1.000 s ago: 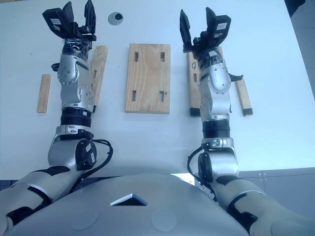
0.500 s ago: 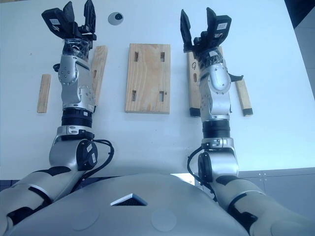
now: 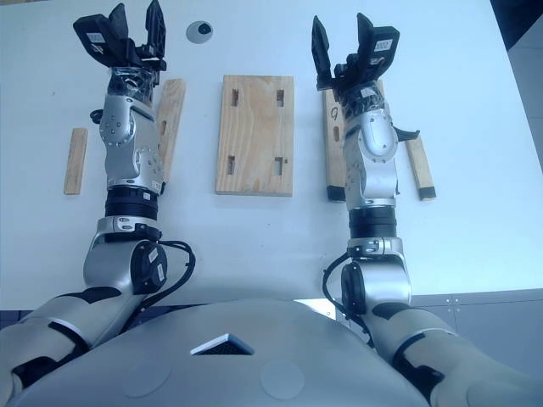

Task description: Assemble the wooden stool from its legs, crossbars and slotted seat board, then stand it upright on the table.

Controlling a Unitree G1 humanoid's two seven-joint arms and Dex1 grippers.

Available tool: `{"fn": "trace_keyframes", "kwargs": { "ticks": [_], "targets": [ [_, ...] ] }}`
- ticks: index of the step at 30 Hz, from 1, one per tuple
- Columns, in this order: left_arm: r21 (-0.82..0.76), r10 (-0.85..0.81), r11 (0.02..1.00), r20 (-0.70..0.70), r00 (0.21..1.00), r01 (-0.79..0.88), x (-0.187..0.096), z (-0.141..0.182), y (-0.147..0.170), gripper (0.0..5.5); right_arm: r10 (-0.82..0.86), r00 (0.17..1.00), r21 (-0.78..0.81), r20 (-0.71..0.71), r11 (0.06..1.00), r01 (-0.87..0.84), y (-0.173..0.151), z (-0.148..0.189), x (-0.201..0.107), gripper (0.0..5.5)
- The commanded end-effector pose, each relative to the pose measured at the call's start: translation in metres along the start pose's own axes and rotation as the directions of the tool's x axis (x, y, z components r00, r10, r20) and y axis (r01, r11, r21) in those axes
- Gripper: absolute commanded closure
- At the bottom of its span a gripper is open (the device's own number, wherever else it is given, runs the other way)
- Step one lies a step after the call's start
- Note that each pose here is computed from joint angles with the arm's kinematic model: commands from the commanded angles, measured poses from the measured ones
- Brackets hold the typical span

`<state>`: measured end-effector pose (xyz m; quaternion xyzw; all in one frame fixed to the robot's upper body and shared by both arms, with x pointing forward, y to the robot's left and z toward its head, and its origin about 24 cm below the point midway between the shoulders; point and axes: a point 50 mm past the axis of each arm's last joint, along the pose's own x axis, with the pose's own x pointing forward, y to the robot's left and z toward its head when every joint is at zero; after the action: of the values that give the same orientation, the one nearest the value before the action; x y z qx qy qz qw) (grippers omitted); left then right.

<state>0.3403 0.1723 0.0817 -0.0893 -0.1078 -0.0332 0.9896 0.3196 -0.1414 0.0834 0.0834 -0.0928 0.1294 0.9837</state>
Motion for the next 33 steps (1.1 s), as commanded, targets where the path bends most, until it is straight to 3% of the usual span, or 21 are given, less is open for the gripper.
{"fn": "trace_keyframes", "kwargs": {
  "ticks": [1, 5, 9, 15, 20, 33],
  "targets": [
    [0.02, -0.001, 1.0, -0.004, 1.0, 0.001, 0.001, 0.001, 0.001, 2.34, 0.01, 1.0, -0.05, -0.004, 0.999, -0.01, -0.002, 0.004, -0.001, 1.63],
    [0.032, 0.012, 0.999, -0.002, 1.0, -0.012, -0.005, 0.002, 0.007, 2.34, -0.036, 0.998, -0.154, -0.043, 0.988, 0.029, -0.045, 0.016, -0.04, 1.63],
    [0.044, 0.043, 0.998, -0.02, 0.999, -0.042, -0.016, -0.002, 0.014, 2.34, -0.135, 0.956, -0.256, -0.261, 0.964, 0.066, -0.099, 0.007, -0.12, 1.63],
    [0.047, 0.067, 0.997, -0.024, 0.997, -0.066, -0.026, -0.002, 0.017, 2.34, -0.206, 0.864, -0.28, -0.459, 0.957, 0.08, -0.122, -0.013, -0.186, 1.63],
    [0.042, 0.078, 0.996, -0.029, 0.997, -0.077, -0.029, -0.003, 0.016, 2.36, -0.221, 0.82, -0.256, -0.528, 0.962, 0.095, -0.121, -0.026, -0.207, 1.72],
    [0.001, 0.109, 0.994, -0.042, 0.993, -0.109, -0.039, -0.006, 0.016, 2.37, -0.17, 0.765, -0.145, -0.621, 0.984, 0.101, -0.095, -0.022, -0.201, 3.86]
  ]
}}
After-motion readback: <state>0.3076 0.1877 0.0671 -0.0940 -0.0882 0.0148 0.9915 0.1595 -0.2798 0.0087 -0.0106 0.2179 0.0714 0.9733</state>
